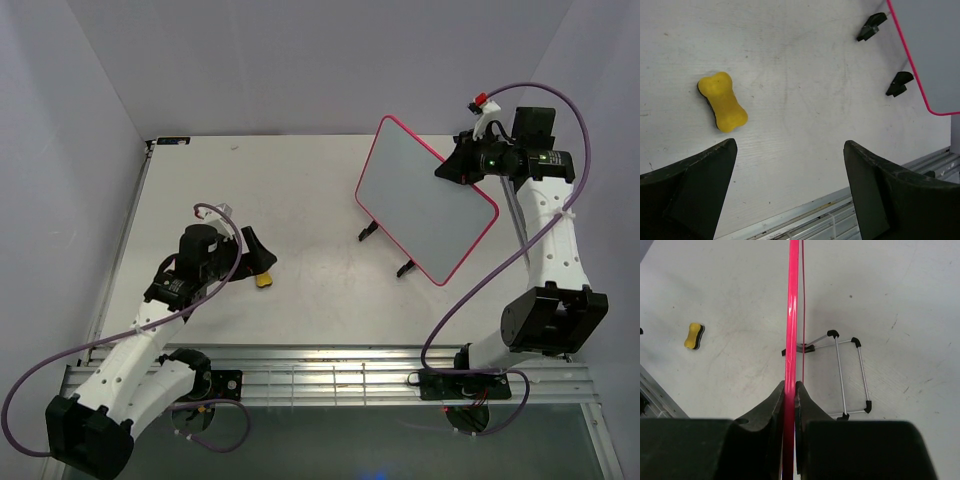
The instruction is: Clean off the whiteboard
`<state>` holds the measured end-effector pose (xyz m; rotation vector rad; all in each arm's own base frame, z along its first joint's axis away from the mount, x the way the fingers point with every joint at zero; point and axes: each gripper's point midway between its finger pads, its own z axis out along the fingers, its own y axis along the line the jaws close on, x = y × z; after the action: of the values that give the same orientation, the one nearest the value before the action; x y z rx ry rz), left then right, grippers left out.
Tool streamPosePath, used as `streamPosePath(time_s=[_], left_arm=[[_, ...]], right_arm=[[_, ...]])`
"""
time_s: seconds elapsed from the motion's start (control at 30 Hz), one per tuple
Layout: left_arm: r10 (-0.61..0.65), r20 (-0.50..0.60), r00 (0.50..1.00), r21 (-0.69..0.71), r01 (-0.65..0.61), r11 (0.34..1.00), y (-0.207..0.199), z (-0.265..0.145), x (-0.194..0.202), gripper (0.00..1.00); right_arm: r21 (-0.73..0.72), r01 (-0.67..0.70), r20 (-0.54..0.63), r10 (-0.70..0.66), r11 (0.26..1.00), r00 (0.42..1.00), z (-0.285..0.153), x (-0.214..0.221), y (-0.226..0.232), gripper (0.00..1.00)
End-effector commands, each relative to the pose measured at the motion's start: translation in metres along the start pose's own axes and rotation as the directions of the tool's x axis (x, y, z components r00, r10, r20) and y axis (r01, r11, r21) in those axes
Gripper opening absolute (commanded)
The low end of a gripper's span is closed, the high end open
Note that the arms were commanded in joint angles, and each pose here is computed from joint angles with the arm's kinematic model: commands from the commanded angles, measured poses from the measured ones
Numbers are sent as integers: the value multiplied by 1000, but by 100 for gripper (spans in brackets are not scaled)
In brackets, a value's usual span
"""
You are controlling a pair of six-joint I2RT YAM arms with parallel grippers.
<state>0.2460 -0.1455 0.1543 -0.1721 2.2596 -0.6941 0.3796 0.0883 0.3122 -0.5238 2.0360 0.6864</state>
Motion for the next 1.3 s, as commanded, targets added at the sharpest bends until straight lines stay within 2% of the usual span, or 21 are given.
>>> streamPosePath(time_s=[0.0,0.43,0.87,0.97,1.03,1.2,1.27], left_arm=[[86,-18,996,75,-85,994,-14,-16,2,98],[96,-44,994,116,-90,989,-16,-11,12,98],[103,-35,994,133,-97,986,-19,-13,12,98],[104,-33,994,133,-99,986,-19,-13,12,98],[102,-27,994,133,-97,986,-19,-14,11,98],[106,-34,994,134,-100,986,-20,-14,11,98],[108,-33,994,139,-102,985,-20,-14,11,98]], right_arm=[[-74,127,94,-120,989,988,-18,-30,19,8],[-172,125,76,-113,977,991,-2,-11,19,8],[-104,79,-7,-80,991,997,18,16,-14,8],[-92,61,-26,-63,994,998,23,26,-20,21],[-61,60,-41,-63,996,997,24,32,-26,34],[-16,90,-66,-91,996,994,28,42,-40,48],[-8,102,-80,-103,995,992,32,50,-46,50]])
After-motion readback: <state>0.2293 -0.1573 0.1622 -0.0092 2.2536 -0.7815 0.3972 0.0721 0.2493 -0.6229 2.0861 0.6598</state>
